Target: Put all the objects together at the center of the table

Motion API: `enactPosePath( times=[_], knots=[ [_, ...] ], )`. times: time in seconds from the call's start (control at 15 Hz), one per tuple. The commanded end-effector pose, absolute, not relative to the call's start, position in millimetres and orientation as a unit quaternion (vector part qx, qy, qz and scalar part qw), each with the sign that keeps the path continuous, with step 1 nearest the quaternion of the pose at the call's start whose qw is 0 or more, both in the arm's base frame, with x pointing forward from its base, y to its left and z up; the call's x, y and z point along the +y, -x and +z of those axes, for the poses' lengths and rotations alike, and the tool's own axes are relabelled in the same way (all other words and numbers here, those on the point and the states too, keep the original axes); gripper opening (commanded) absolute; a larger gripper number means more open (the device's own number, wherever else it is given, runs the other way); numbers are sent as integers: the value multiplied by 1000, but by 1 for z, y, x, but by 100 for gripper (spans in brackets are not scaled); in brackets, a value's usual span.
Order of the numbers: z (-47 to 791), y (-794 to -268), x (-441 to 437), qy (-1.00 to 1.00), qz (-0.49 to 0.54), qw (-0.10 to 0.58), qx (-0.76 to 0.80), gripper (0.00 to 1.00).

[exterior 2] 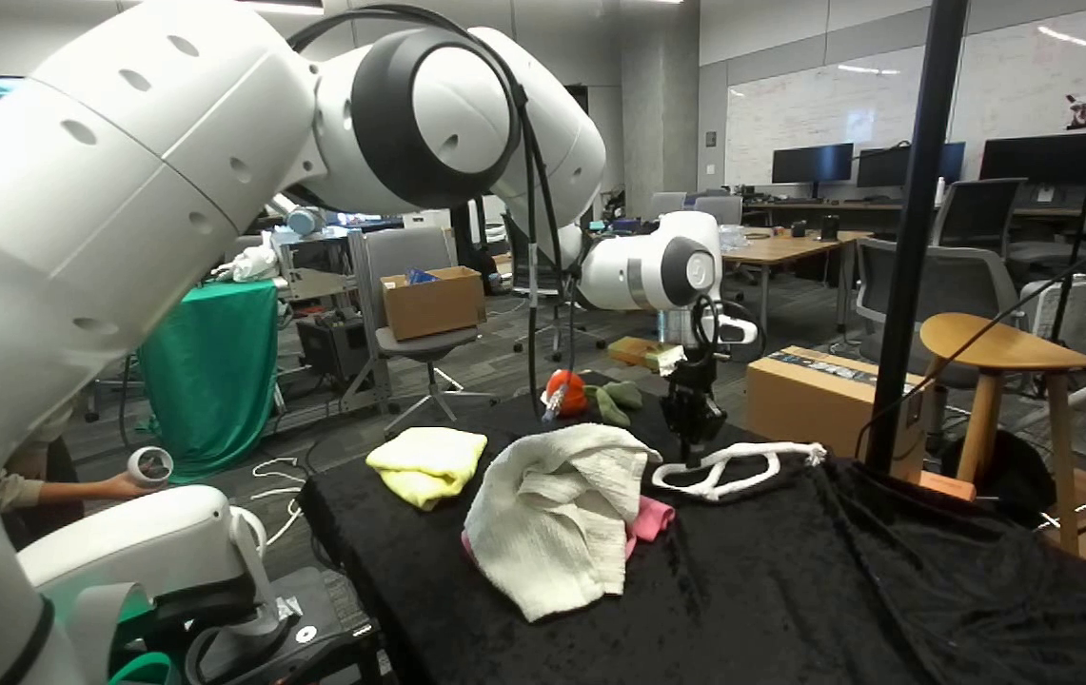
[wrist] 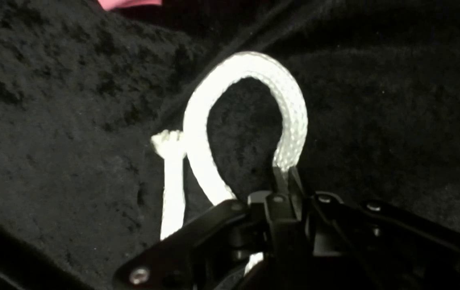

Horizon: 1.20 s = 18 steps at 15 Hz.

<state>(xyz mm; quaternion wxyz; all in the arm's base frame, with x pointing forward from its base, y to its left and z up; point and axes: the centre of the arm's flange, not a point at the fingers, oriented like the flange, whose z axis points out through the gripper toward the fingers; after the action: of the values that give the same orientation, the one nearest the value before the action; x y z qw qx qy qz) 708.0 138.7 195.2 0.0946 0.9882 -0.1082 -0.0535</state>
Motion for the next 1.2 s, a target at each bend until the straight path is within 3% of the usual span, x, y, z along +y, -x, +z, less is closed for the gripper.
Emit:
enactPosePath(
  times=[0.0,0.47,1.13],
  knots=[
    [213,-690,137,-989,-69,95,-95,2],
    [294,-650,161,-992,-34,109,-47,2],
    [401,-601,119,-990,0,134,-51,2]
  ],
)
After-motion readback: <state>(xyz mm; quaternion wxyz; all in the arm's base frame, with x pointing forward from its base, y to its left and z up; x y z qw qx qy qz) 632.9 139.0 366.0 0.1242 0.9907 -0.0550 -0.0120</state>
